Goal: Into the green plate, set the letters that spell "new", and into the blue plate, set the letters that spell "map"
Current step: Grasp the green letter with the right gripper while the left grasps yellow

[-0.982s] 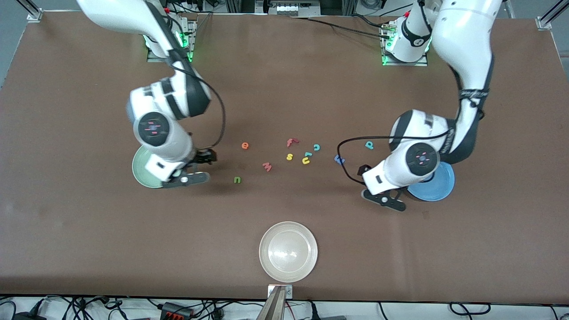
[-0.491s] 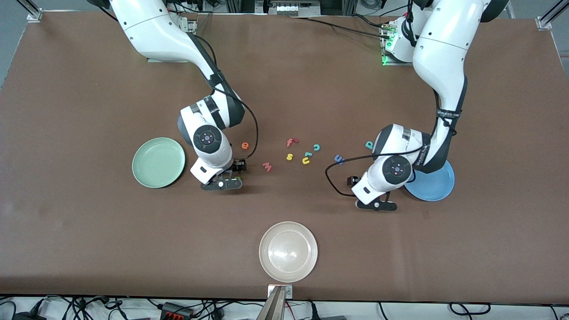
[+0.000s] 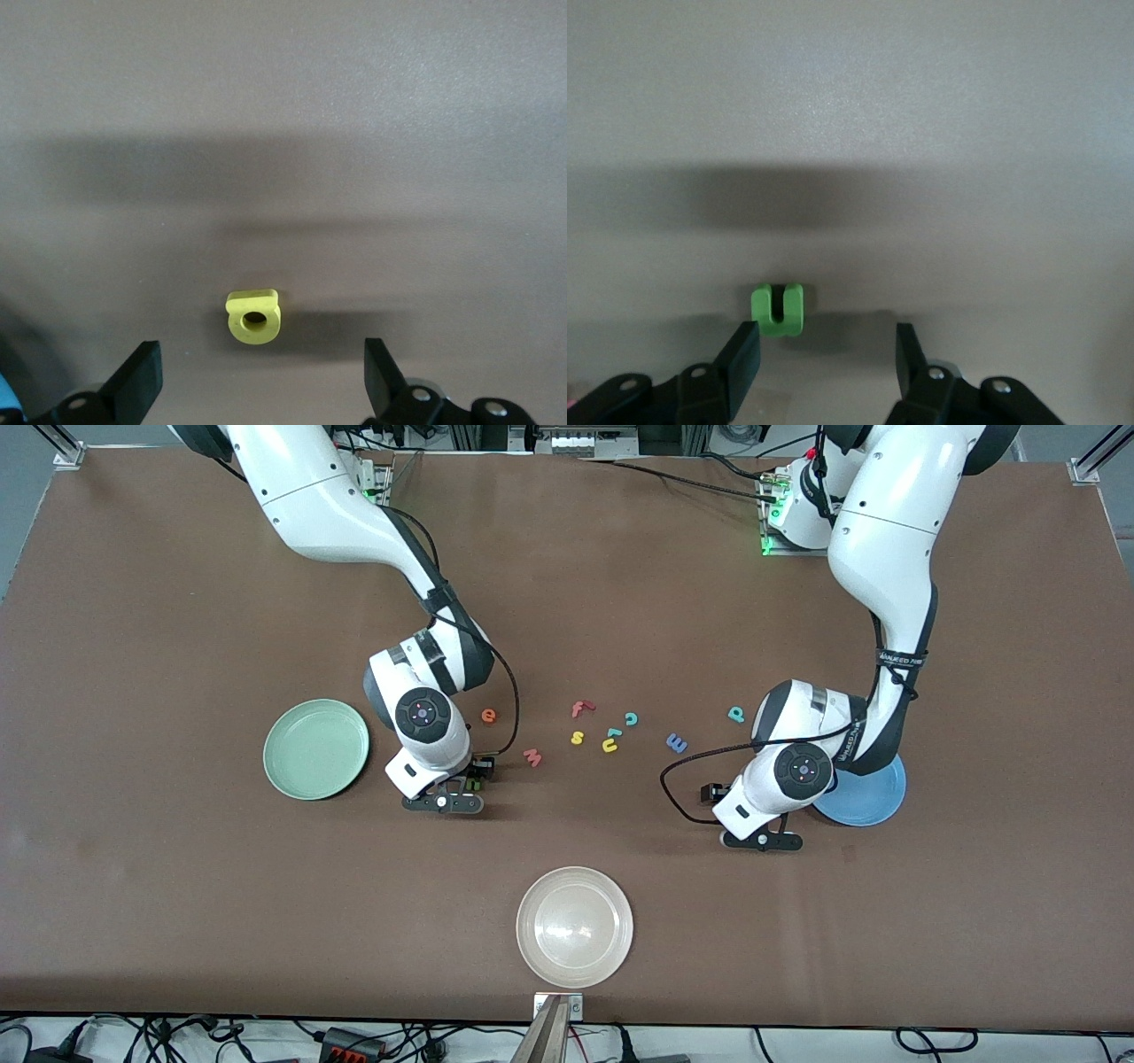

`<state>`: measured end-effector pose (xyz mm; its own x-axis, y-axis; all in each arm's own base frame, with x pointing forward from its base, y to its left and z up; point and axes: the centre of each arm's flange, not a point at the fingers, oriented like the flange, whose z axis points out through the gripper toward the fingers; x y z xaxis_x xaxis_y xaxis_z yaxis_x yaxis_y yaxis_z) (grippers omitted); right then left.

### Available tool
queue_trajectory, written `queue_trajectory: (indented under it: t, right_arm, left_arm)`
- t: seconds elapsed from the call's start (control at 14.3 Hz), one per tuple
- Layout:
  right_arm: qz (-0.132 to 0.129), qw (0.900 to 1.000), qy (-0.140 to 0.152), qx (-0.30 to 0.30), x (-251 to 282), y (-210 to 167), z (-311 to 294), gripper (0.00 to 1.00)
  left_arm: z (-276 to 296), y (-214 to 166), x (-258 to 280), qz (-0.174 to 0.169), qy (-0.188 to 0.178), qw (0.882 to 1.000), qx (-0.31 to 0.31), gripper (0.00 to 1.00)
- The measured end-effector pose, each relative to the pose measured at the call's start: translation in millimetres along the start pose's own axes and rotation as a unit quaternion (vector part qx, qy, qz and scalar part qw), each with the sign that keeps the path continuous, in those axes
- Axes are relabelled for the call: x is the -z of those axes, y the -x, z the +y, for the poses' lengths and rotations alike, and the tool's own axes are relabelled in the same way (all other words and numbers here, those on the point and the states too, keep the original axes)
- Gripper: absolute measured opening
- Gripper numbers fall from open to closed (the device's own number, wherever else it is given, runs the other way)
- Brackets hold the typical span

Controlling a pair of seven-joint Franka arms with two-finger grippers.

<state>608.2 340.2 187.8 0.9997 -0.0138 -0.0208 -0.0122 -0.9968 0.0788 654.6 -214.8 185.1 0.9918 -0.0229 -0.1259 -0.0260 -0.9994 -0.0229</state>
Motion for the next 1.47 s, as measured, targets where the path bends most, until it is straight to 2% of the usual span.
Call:
queue_trajectory:
  t: [0.14, 0.35, 0.49, 0.63, 0.7, 0.91, 0.98, 1.05, 1.12, 1.19, 1.33, 1.47]
  right_arm:
    - [0.001, 1.000, -0.003, -0.002, 0, -1, -1, 0.70]
    - [0.001, 1.000, -0.023, -0.017, 4, -5, -5, 0.70]
    - [0.005, 0.999, -0.028, -0.018, 7, -7, -7, 0.69]
    - [0.004, 0.999, -0.027, -0.018, 3, -7, -8, 0.63]
    - [0.003, 1.000, -0.026, -0.017, -1, -7, -8, 0.60]
    - [0.000, 1.000, -0.024, -0.017, -7, -6, -9, 0.58]
    - [0.000, 1.000, -0.024, -0.016, -8, -6, -9, 0.58]
    - [0.001, 1.000, -0.025, -0.016, -8, -6, -10, 0.53]
    - [0.002, 1.000, -0.025, -0.016, -8, -6, -10, 0.53]
    - [0.002, 1.000, -0.025, -0.016, -8, -6, -11, 0.45]
    - [0.003, 1.000, -0.026, -0.015, -7, -6, -11, 0.26]
    - [0.003, 1.000, -0.026, -0.015, -7, -6, -11, 0.26]
  left_arm:
    - [0, 0, 0, 0.000, 0.000, 1.000, 0.000, 1.00]
    - [-2, -3, -2, 0.008, 0.000, 1.000, 0.001, 1.00]
    - [-6, -5, -7, 0.018, -0.014, 1.000, -0.009, 1.00]
    - [-7, -7, -10, 0.026, -0.021, 0.999, -0.015, 0.97]
    - [-7, -7, -11, 0.025, -0.021, 0.999, -0.015, 0.86]
    - [-4, -7, -13, 0.025, -0.020, 0.999, -0.014, 0.54]
    - [-3, -6, -13, 0.026, -0.019, 0.999, -0.014, 0.54]
    - [-2, -6, -13, 0.025, -0.019, 0.999, -0.013, 0.51]
    - [-1, -6, -13, 0.025, -0.018, 0.999, -0.014, 0.39]
    - [0, -6, -11, 0.027, -0.018, 0.999, -0.015, 0.29]
    - [-1, -7, -11, 0.027, -0.018, 0.999, -0.014, 0.28]
    - [-1, -7, -11, 0.027, -0.018, 0.999, -0.014, 0.28]
